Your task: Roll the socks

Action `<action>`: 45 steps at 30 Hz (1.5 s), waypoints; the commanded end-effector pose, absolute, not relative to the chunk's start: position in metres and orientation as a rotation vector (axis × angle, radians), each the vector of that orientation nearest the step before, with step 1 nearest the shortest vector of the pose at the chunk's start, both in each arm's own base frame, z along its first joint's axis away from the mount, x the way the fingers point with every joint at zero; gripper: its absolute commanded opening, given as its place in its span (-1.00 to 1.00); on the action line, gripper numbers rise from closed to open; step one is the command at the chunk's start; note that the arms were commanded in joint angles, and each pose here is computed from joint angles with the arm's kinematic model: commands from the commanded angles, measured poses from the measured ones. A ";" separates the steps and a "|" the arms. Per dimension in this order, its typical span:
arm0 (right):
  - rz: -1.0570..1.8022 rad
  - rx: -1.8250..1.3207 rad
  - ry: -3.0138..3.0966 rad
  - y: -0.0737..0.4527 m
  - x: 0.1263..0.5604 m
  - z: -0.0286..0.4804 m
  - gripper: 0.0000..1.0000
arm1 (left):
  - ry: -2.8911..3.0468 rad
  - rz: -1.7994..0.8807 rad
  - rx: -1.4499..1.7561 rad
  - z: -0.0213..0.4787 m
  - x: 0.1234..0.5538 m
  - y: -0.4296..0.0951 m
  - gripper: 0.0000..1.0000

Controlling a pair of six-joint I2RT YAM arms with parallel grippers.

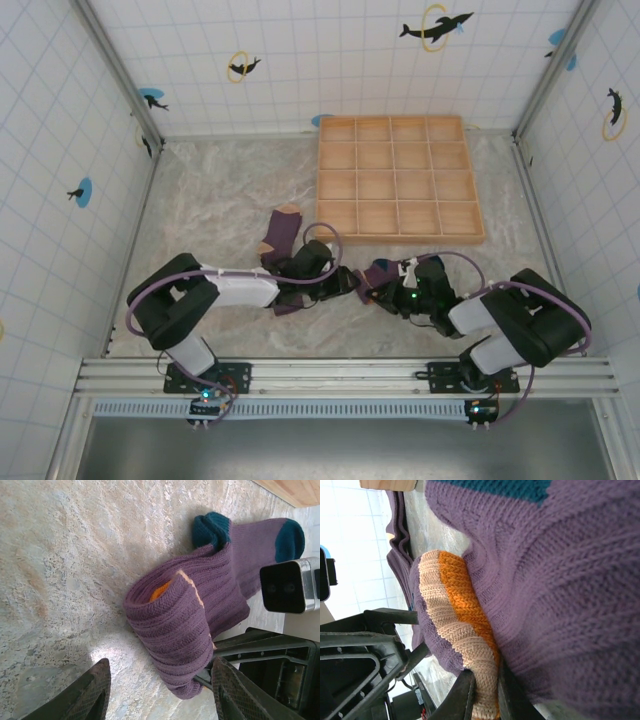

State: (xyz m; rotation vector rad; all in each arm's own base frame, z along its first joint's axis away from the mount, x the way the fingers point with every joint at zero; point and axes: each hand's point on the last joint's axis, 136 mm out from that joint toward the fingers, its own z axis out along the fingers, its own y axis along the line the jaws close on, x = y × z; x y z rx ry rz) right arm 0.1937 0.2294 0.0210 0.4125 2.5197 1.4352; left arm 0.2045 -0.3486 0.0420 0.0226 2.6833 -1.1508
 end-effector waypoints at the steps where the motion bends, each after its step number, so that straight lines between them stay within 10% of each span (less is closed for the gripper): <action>1: 1.229 0.633 2.705 0.202 0.173 -0.023 -1.00 | 2.664 -1.190 0.017 0.043 0.207 -0.358 0.11; 15: 1.250 0.641 2.696 0.203 0.173 -0.022 -1.00 | 2.679 -1.156 -0.025 0.025 0.217 -0.365 -0.10; 20: 1.277 0.633 2.668 0.205 0.175 -0.017 -0.98 | 2.704 -1.107 -0.059 0.018 0.218 -0.359 -0.52; 26: 1.347 0.520 2.612 0.212 0.177 -0.003 -0.55 | 2.739 -0.957 -0.059 0.016 0.223 -0.348 -1.00; 36: 1.266 0.041 2.499 0.241 0.189 0.048 0.08 | 2.813 -0.888 -0.026 0.035 0.216 -0.343 -1.00; 45: 0.889 -0.329 2.371 0.245 0.192 0.069 0.21 | 2.892 -0.827 0.008 0.045 0.206 -0.336 -1.00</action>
